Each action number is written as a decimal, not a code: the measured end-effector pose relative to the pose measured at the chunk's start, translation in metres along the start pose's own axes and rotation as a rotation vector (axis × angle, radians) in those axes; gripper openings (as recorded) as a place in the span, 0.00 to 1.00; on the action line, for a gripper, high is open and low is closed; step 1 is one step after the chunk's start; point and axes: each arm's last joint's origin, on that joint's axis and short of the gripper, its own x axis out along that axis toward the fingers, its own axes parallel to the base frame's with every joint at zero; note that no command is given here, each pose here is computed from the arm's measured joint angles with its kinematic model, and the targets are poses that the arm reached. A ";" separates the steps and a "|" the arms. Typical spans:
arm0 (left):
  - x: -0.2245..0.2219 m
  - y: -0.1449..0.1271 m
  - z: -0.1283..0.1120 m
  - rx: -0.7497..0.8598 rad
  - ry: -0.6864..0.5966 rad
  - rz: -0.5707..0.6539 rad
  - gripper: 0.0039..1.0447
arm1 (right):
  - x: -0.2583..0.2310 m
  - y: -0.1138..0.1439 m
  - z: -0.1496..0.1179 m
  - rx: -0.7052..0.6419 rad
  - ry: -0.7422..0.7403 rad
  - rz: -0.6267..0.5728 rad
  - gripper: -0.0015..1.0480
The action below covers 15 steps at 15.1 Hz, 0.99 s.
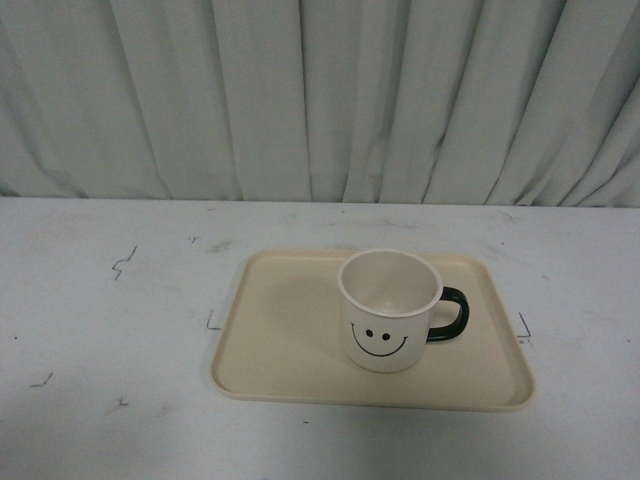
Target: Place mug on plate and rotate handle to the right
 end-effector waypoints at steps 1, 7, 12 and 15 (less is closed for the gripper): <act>0.000 0.000 0.000 0.000 0.000 0.000 0.94 | -0.003 0.000 0.004 0.000 -0.021 0.000 0.02; 0.000 0.000 0.000 0.000 0.000 0.000 0.94 | -0.021 0.000 0.009 0.001 -0.038 -0.001 0.02; 0.000 0.000 0.000 0.000 0.000 0.000 0.94 | -0.032 0.000 0.010 0.001 -0.042 -0.001 0.02; 0.000 0.000 0.000 0.000 0.000 0.000 0.94 | -0.037 0.000 0.010 0.000 -0.044 -0.001 0.02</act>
